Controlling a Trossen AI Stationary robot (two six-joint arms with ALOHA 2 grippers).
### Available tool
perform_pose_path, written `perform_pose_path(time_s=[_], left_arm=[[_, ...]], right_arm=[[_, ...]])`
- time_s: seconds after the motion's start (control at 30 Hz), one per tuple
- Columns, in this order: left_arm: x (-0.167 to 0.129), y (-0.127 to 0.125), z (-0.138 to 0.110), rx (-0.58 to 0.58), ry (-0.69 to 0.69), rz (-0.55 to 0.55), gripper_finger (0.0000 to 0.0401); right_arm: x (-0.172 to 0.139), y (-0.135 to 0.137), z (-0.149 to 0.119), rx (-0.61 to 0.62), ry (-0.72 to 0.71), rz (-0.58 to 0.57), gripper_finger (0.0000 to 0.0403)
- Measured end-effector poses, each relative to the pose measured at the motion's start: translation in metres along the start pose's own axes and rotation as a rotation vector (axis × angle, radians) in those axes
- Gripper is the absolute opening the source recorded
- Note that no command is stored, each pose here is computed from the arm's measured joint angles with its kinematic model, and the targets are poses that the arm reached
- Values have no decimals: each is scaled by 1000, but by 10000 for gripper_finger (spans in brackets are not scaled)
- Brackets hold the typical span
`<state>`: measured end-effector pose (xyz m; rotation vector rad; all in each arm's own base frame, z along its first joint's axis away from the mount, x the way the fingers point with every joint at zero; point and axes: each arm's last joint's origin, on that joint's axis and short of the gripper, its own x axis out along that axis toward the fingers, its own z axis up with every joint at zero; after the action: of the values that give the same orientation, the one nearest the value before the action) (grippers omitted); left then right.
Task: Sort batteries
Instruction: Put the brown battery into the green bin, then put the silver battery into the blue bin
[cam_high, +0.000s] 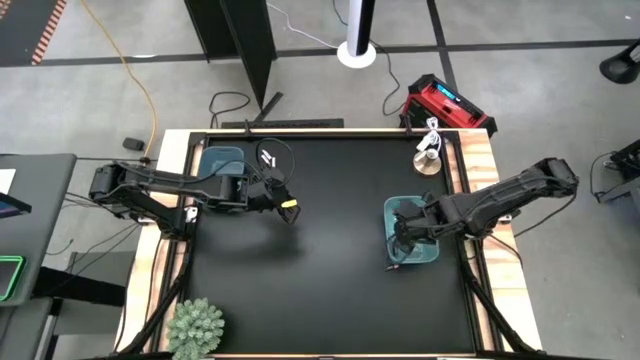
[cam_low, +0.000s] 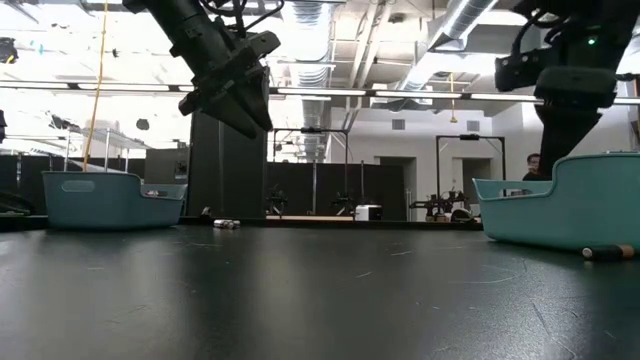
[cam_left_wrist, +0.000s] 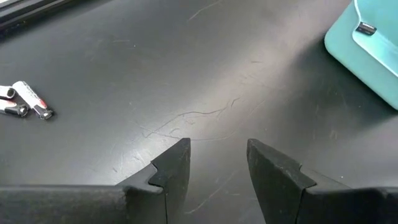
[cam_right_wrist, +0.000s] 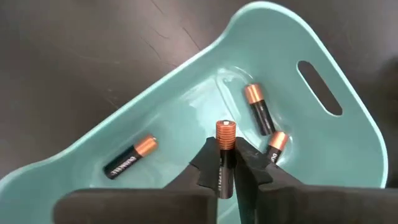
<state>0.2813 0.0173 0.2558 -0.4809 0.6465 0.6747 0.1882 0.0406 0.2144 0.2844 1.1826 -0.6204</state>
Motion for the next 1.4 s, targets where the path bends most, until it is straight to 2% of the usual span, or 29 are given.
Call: perform_pose_path(time_s=[0.3,0.47,0.67,0.9,1.17,1.4], left_arm=[[0,0,0,-3,2,-2,153],[0,0,0,-1,2,-1,153],[5,11,7,-15,-1,31,153],[20,55,30,-106,26,149,153],[30,116,56,-255,26,231,153],[44,134,63,-279,76,259,153]], right_arm=[[1,0,3,-12,-14,9,145],[-5,-1,4,-67,-53,46,176],[-19,7,7,-194,-210,147,177],[-33,17,12,-284,-377,244,165],[-42,28,21,-294,-515,325,157],[-57,37,38,-263,-770,341,151]])
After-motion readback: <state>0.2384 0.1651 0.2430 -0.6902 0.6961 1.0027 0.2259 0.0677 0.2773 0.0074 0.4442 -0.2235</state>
